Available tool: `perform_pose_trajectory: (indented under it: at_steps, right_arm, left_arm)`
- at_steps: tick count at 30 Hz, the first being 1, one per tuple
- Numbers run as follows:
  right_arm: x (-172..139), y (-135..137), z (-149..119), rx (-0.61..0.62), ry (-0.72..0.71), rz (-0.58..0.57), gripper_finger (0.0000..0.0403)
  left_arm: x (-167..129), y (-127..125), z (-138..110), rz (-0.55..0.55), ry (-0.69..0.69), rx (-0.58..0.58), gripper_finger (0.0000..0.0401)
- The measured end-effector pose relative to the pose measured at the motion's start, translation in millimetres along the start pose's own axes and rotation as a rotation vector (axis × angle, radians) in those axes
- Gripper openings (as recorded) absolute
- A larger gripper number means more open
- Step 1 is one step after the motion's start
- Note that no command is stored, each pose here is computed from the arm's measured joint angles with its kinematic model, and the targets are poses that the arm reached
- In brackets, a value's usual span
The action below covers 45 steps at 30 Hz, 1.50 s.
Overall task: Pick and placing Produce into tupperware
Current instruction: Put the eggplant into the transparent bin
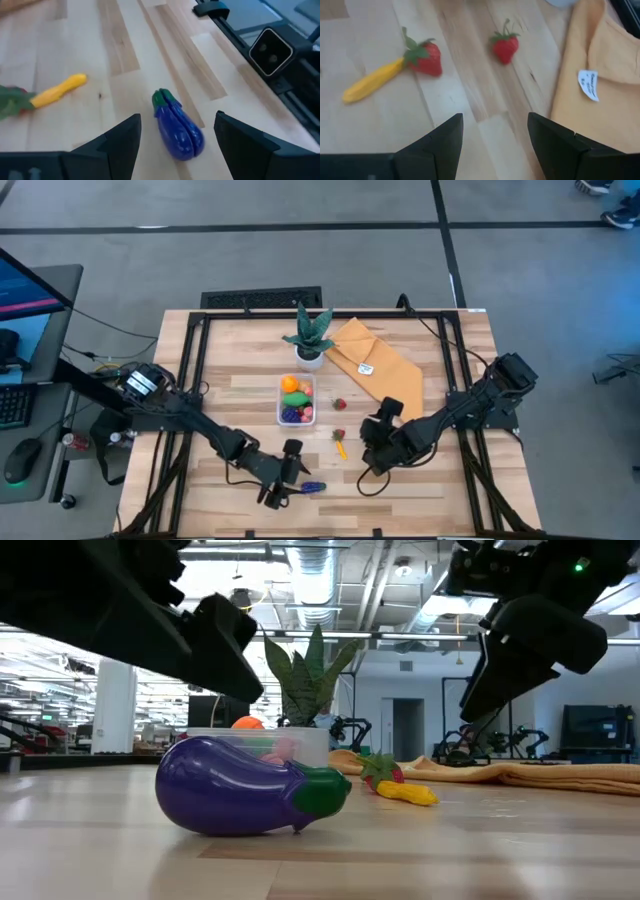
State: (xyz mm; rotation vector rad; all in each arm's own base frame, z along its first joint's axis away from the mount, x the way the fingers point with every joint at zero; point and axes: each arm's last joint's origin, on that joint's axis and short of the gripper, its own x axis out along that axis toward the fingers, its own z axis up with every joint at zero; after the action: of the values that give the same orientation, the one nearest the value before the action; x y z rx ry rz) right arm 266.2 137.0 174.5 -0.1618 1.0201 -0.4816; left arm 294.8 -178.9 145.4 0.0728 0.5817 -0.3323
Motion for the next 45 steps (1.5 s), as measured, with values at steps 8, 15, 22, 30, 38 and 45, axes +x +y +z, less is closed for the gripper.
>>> perform_pose_trajectory:
  at_steps: [8, 15, 22, 30, 38, 45]
  right_arm:
    - [0, -1, -2, 0.015, 0.014, -0.012, 0.0215]
    - [0, -1, -2, 0.015, 0.014, -0.012, 0.0215]
    - [0, -1, -2, 0.015, 0.014, -0.012, 0.0215]
    - [0, -1, -2, 0.016, 0.013, -0.011, 0.0214]
    - [2, -2, 0, 0.025, 0.011, -0.009, 0.0214]
    - [1, -1, 0, 0.021, 0.01, -0.005, 0.0214]
  left_arm:
    - [1, 2, 3, -0.027, 0.011, -0.138, 0.0242]
    - [0, -3, 10, -0.005, -0.003, -0.162, 0.0242]
    - [-1, -11, 9, 0.017, -0.011, -0.148, 0.0242]
    - [0, -20, 4, 0.072, -0.015, -0.204, 0.0242]
    - [-3, -40, -6, 0.158, -0.032, -0.281, 0.0242]
    - [-3, -43, -16, 0.276, -0.018, -0.302, 0.0242]
